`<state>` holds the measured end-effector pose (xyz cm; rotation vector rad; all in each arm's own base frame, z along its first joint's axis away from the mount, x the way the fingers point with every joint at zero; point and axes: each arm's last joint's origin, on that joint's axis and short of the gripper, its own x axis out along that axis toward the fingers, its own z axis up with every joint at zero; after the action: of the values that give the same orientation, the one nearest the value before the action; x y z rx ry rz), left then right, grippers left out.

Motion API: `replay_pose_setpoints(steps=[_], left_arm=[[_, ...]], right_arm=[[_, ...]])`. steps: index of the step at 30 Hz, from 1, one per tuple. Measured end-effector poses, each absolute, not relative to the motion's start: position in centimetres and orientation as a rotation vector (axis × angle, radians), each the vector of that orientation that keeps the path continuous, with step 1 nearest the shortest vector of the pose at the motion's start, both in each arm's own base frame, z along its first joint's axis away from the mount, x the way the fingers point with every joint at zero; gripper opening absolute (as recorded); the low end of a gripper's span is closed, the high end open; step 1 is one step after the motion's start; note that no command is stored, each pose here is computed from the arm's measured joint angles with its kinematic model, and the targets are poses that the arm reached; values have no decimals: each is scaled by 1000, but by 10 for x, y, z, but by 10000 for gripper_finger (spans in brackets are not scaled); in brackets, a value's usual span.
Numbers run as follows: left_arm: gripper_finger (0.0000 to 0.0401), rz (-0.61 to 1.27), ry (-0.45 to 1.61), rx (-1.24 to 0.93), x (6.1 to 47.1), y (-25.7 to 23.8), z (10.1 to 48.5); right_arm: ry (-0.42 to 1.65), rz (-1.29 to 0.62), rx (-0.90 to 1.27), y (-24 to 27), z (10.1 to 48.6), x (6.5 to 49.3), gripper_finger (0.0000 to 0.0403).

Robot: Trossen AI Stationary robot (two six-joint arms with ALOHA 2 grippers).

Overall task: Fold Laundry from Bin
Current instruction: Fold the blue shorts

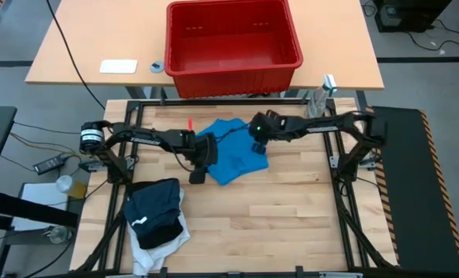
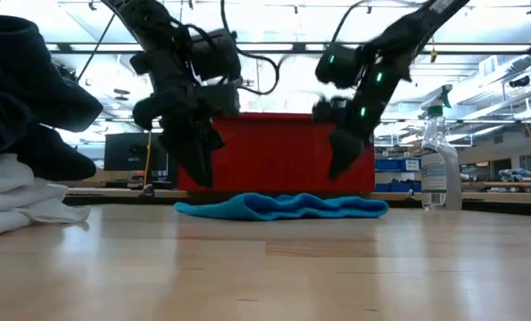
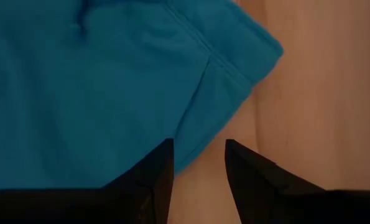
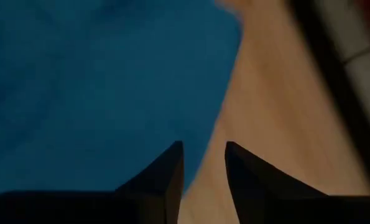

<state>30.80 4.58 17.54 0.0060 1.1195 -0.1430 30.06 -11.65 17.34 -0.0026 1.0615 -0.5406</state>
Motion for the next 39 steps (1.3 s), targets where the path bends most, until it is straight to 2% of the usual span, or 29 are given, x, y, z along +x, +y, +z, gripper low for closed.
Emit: replay_pose_setpoints(steps=[6, 16, 19, 23, 33, 39], left_arm=[[144, -120, 1084, 132, 299, 58, 193], [144, -84, 1085, 322, 282, 128, 188], [144, -57, 1114, 300, 272, 155, 178], [144, -49, 1180, 209, 261, 175, 161], [144, -264, 1320, 158, 260, 144, 148], [144, -434, 1254, -63, 274, 99, 153]], right_arm=[[873, -374, 55, -103, 222, 290, 121], [767, -149, 284, -49, 232, 306, 121], [775, -184, 319, -34, 226, 312, 121], [797, -287, 479, -32, 214, 316, 121], [793, -275, 492, -27, 217, 315, 121], [841, -197, 428, -25, 217, 312, 121]])
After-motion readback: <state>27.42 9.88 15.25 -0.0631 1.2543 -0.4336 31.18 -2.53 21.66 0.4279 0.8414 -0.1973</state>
